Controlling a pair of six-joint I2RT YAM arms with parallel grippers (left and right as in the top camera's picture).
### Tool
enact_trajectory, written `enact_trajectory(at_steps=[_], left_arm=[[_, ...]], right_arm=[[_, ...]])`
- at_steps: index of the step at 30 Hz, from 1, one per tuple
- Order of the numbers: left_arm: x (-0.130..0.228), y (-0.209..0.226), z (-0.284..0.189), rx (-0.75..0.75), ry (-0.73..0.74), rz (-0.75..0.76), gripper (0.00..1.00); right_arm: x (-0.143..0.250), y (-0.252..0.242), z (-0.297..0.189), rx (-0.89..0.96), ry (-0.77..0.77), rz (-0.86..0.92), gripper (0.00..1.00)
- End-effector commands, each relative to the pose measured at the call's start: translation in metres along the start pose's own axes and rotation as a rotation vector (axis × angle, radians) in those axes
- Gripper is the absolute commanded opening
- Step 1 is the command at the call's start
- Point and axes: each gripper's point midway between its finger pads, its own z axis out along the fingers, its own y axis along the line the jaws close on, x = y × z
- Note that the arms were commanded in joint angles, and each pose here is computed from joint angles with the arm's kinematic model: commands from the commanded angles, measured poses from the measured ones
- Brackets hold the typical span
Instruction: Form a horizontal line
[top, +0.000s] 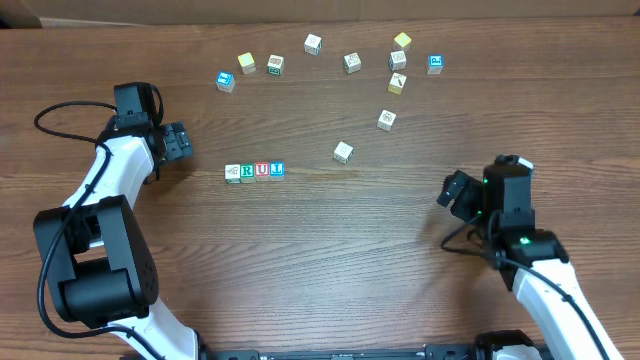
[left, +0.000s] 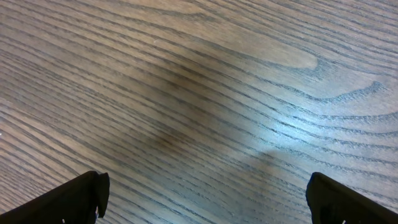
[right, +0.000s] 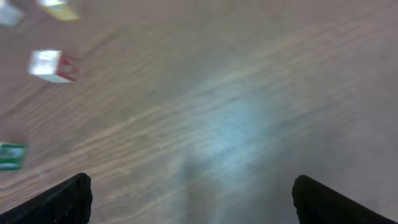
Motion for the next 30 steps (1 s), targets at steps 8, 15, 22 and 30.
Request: enact_trajectory(at_steps=[8,15,22,30], left_arm=[[0.004,0.001,0.002,-0.014,0.007,0.001,1.0],[0.004,0.001,0.002,-0.014,0.007,0.001,1.0],[0.004,0.001,0.002,-0.014,0.007,0.001,1.0],[0.004,0.001,0.002,-0.014,0.007,0.001,1.0]], right_arm=[[-0.013,0.059,-0.019,-0.375,-0.248,-0.323,1.0],[-0.005,0.058,-0.027,-0.438,-0.345,-0.323,1.0],[0.003,0.053,-0.037,-0.471,-0.424,-0.324,1.0],[0.009,0.048,-0.047,-0.497,-0.495,-0.319,1.0]])
